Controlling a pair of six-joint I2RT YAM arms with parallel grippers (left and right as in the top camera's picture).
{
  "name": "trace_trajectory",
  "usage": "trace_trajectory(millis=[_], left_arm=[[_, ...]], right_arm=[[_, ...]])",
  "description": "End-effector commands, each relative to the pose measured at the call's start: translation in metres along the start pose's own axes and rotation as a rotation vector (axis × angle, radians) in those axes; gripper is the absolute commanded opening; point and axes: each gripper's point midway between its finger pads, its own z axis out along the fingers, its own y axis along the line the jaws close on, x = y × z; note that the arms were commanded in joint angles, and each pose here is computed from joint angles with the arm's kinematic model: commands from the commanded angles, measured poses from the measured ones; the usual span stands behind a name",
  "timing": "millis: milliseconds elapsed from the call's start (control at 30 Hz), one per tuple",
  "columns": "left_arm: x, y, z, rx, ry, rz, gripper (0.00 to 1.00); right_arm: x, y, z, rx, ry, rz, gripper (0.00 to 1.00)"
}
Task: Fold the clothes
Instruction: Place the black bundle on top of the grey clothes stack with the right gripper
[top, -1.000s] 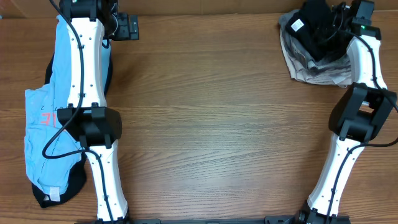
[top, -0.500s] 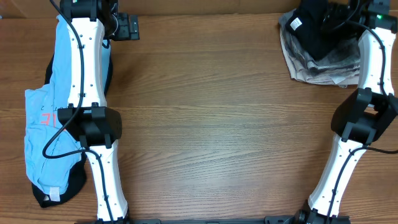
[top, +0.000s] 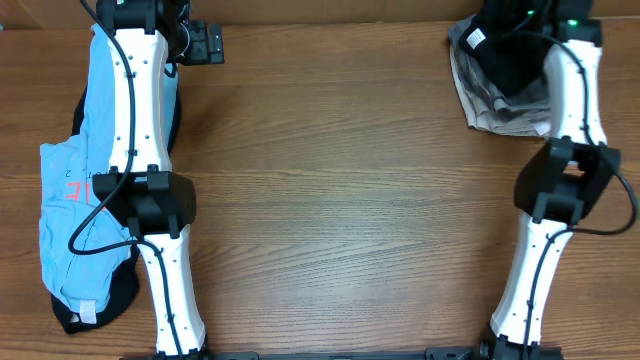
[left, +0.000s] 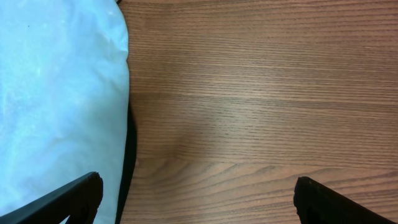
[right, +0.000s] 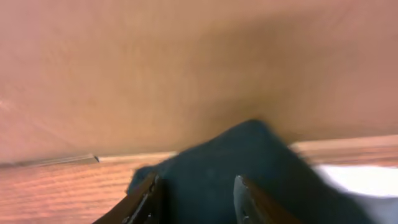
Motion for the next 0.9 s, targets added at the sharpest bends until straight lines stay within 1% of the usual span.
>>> trace_trajectory(millis=[0,67,133,167,267,367,467,533,667,700,733,800,867], left_arm=[[0.002,-0.006,0.006,0.015,0.01,-0.004,1.0],[0.002,-0.006,0.006,0.015,0.01,-0.004,1.0],[0.002,-0.006,0.006,0.015,0.01,-0.004,1.0],[0.002,-0.006,0.006,0.015,0.01,-0.004,1.0],[0.002,-0.006,0.006,0.015,0.01,-0.004,1.0],[0.002,-0.006,0.006,0.015,0.01,-0.003,1.0],[0.002,-0.006,0.006,0.015,0.01,-0.003,1.0],[0.002,-0.006,0.006,0.015,0.01,-0.003,1.0],[0.002,-0.006,0.006,0.015,0.01,-0.004,1.0],[0.002,-0.006,0.006,0.014,0.01,-0.004,1.0],[0.002,-0.006,0.006,0.015,0.01,-0.004,1.0],[0.002,-0.006,0.006,0.014,0.01,-0.004,1.0],[0.002,-0.006,0.006,0.014,0.01,-0.004,1.0]], right_arm=[[0.055,-0.017,0.039,0.039,0.093,0.022,0.42],[0.082,-0.022,0.052,0.04,0.145,0.037,0.5],[0.111,-0.027,0.062,0.042,0.205,0.053,0.62],[0.129,-0.029,0.067,0.043,0.246,0.063,0.72],[0.16,-0.03,0.071,0.043,0.331,0.086,0.99],[0.166,-0.032,0.067,0.046,0.358,0.096,1.0],[0.146,-0.035,0.056,0.046,0.336,0.1,1.0],[0.121,-0.036,0.043,0.045,0.297,0.098,1.0],[0.048,-0.037,0.003,0.058,0.171,0.075,1.0],[0.015,-0.034,-0.019,0.062,0.115,0.062,1.0],[0.005,-0.033,-0.027,0.064,0.097,0.059,1.0],[-0.038,-0.027,-0.064,0.069,0.019,0.038,1.0],[-0.068,-0.019,-0.098,0.075,-0.031,0.001,1.0]])
